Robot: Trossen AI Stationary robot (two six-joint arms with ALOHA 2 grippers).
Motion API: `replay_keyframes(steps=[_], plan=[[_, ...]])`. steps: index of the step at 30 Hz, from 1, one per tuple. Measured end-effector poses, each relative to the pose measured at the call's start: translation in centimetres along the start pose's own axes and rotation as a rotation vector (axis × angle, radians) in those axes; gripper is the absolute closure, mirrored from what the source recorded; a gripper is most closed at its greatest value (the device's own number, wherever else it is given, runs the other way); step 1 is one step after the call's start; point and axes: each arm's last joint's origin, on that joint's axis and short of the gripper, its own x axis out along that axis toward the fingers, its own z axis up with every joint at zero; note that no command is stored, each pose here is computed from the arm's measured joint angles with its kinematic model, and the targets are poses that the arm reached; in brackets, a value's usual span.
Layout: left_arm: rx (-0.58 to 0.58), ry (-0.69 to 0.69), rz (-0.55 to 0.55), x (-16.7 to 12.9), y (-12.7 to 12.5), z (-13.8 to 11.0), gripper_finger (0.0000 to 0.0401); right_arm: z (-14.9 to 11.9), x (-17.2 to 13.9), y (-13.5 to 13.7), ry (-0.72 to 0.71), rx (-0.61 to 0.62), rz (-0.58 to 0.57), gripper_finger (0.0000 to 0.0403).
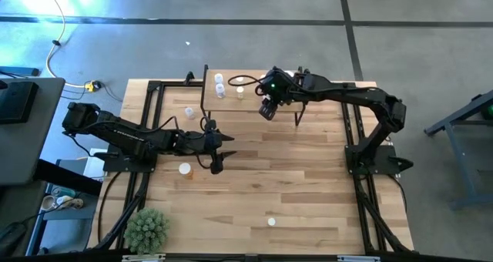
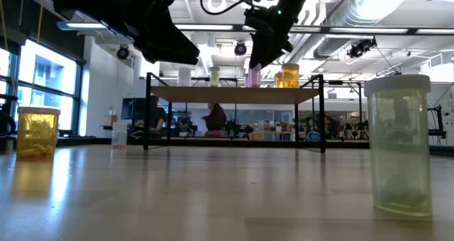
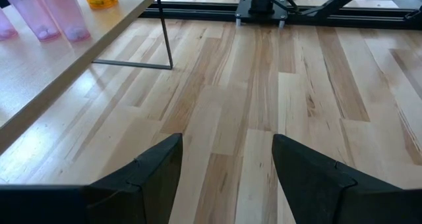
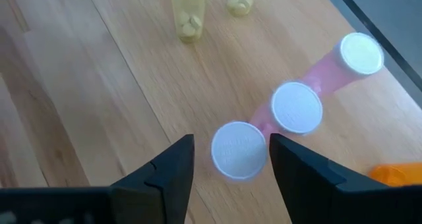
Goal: Pick and place medicine bottles onto shelf by color
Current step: Put the yellow pill bottle on the shelf aligned with the yellow pill bottle
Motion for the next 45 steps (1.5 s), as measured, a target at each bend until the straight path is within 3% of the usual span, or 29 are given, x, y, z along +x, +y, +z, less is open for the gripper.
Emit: replay_keyframes(steps=[9, 17, 22, 33, 38, 45], plan=[[0.0, 0.0, 0.0, 0.0, 0.0, 0.0, 0.0176, 1.8, -3.0, -0.4, -0.006, -0.025, 0.001, 0.0215], [0.0, 0.001, 0.001, 0.0, 0.0, 0.0, 0.0176, 1.0, -4.7, 0.2, 0.077, -0.112, 0.013, 0.0214], [0.0, 0.0, 0.002, 0.0, 0.0, 0.0, 0.0176, -0.8, -7.0, 1.9, 0.084, -0.165, 0.059, 0.0215], [0.0, 0.0, 0.003, 0.0, 0.0, 0.0, 0.0176, -5.7, -10.4, 5.0, -0.063, -0.113, 0.179, 0.0215], [0.0, -0.001, 0.003, 0.0, 0.0, 0.0, 0.0176, -7.7, -11.1, 6.6, -0.166, -0.096, 0.272, 0.0214], [-0.046, -0.003, 0.002, 0.0, 0.0, 0.0, 0.0176, -10.1, -11.6, 8.2, -0.191, -0.078, 0.353, 0.0215]])
